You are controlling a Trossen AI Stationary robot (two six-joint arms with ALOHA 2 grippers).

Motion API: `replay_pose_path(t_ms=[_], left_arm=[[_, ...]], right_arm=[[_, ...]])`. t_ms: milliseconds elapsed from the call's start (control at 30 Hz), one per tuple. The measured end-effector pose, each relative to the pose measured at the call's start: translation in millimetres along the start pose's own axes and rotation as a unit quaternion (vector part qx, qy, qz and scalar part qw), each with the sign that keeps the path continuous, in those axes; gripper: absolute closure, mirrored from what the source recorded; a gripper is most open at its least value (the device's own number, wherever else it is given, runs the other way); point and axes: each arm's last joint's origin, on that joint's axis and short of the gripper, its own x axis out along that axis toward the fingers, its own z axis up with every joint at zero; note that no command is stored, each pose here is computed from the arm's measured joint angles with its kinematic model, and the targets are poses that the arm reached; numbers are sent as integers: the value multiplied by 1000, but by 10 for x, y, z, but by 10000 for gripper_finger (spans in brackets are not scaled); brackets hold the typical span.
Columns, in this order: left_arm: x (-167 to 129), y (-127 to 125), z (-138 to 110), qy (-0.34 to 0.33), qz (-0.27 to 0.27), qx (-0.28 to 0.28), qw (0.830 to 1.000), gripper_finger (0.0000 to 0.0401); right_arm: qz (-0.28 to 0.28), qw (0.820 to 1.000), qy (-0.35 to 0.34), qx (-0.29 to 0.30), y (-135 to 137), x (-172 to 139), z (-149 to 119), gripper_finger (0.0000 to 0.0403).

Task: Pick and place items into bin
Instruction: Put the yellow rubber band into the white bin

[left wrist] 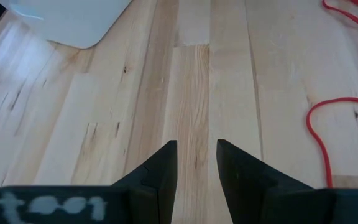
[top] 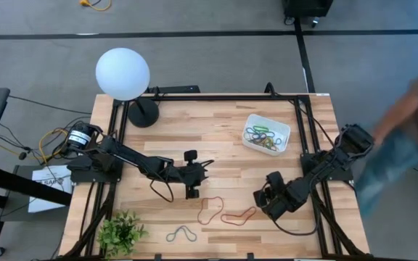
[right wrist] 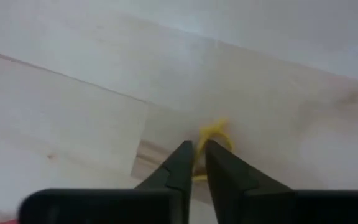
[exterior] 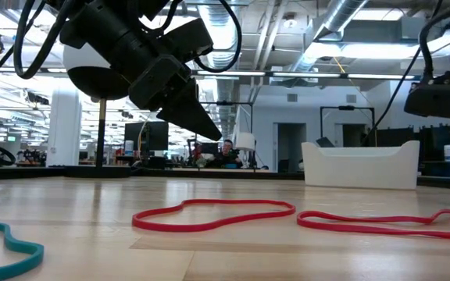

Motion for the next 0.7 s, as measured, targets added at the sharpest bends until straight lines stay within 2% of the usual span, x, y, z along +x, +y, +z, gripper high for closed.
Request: replay_pose_path(t_ms=[100, 333, 533, 700], left_arm=[[0, 0, 0, 0, 0, 2, 1000, 298], [0, 1, 0, 0, 2, 3, 1000, 298], [0, 1, 0, 0, 2, 3, 1000, 298], [0, 1, 0, 0, 2, 3, 1000, 298]], right_arm=[[10, 1000, -11, -17, 15, 3, 3, 396], [42, 995, -87, -32, 47, -1, 49, 401], [50, 982, -173, -49, 91, -76, 123, 402], [37, 961, -263, -74, 151, -158, 276, 401]])
